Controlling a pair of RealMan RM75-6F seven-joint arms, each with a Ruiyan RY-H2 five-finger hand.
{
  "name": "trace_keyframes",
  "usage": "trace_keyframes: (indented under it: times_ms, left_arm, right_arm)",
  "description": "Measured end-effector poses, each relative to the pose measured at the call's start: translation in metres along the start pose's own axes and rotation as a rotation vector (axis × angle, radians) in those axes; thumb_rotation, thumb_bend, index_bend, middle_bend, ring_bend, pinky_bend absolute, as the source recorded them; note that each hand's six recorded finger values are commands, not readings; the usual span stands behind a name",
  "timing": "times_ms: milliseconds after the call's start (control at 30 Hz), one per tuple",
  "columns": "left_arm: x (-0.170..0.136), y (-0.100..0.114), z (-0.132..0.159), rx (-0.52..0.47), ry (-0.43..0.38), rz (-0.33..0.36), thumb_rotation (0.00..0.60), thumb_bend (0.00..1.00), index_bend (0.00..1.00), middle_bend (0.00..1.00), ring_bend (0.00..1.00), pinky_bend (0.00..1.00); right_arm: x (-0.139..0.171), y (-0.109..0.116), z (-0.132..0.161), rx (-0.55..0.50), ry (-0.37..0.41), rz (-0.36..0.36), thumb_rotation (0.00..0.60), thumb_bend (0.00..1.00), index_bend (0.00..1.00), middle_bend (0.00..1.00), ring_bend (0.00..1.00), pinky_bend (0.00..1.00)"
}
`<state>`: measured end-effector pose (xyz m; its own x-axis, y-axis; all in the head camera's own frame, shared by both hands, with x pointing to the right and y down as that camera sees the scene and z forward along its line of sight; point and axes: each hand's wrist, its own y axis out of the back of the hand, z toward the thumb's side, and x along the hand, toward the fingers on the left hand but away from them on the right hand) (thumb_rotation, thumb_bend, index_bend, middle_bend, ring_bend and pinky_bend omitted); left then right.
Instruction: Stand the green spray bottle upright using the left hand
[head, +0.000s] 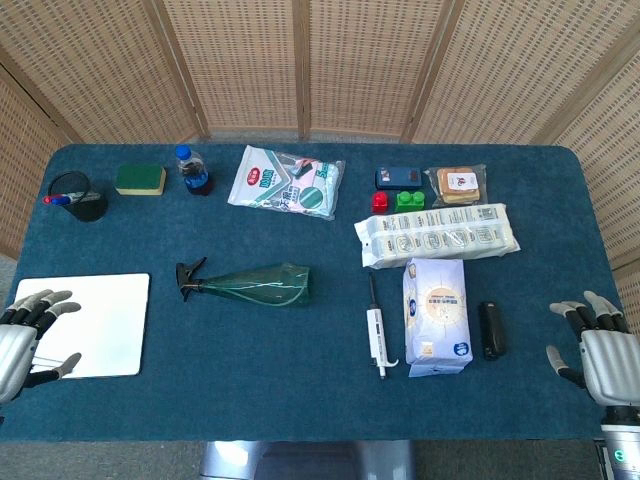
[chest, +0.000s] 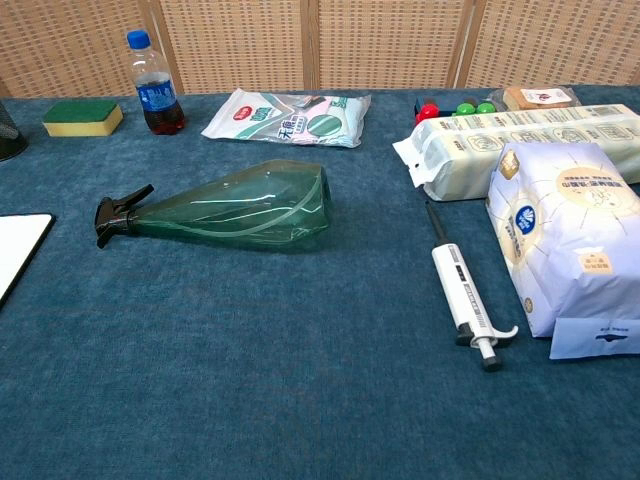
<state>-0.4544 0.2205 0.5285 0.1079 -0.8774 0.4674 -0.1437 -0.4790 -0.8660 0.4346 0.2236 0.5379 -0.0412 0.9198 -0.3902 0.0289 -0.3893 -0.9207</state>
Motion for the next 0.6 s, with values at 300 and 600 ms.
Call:
trace_keyframes:
  times_ms: [300, 600]
  left_arm:
    - [0.0001, -0.0001, 0.0014, 0.004, -0.008, -0.002, 0.6, 0.27, 0.27, 0.22, 0.17, 0.19]
    - [0.0046, -0.0004, 0.004, 0.008, -0.026, -0.012, 0.6, 0.27, 0.27, 0.21, 0.17, 0.19]
  right_arm:
    - [0.0012, 0.0027, -0.0001, -0.008, 0.003, -0.014, 0.6, 0.37, 0.27, 0.3, 0.11, 0.17]
    - [0.0069, 0.0036, -0.0046, -0.017, -0.011, -0.021, 0.6, 0.36, 0.27, 0.3, 0.11, 0.17]
